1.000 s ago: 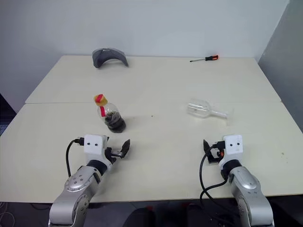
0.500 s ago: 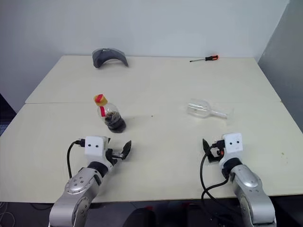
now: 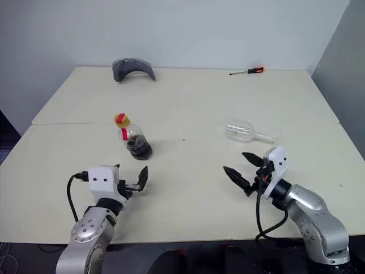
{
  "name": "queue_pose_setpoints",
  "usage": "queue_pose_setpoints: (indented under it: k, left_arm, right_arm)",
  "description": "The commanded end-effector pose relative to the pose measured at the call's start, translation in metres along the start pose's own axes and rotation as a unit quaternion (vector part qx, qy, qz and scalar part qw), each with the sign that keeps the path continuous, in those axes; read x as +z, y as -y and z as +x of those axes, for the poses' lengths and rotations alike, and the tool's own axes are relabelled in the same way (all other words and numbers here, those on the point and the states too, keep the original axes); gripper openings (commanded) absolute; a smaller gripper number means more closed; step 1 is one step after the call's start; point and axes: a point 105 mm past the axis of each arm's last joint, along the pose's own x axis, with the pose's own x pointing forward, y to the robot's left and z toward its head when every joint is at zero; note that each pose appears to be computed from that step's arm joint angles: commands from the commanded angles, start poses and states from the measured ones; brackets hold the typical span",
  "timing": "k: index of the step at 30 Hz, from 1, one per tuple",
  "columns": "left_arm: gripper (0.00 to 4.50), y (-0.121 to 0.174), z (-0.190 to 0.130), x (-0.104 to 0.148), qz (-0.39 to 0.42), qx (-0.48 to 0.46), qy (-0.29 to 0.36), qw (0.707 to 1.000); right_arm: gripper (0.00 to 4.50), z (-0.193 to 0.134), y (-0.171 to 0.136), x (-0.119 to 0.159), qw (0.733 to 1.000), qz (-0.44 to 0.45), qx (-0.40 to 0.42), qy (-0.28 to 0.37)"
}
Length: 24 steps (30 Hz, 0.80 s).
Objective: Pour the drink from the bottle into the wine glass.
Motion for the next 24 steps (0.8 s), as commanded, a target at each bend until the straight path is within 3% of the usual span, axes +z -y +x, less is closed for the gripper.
queue_pose_setpoints:
  k: [1, 6, 24]
  left_arm:
    - [4.47, -0.011, 0.002, 0.013, 0.01, 0.022, 0.03, 0.999]
    - [4.47, -0.016, 0.008, 0.02, 0.011, 0.03, 0.042, 0.999]
    - [4.47, -0.009, 0.039, 0.036, 0.025, 0.01, 0.081, 0.996]
  right_arm:
    - [4.5, 0.0, -0.02, 0.019, 0.997, 0.002, 0.072, 0.017]
    - [4.5, 0.003, -0.03, 0.025, 0.994, 0.016, 0.109, 0.012]
    - [4.5, 0.01, -0.029, 0.018, 0.997, 0.016, 0.081, 0.006]
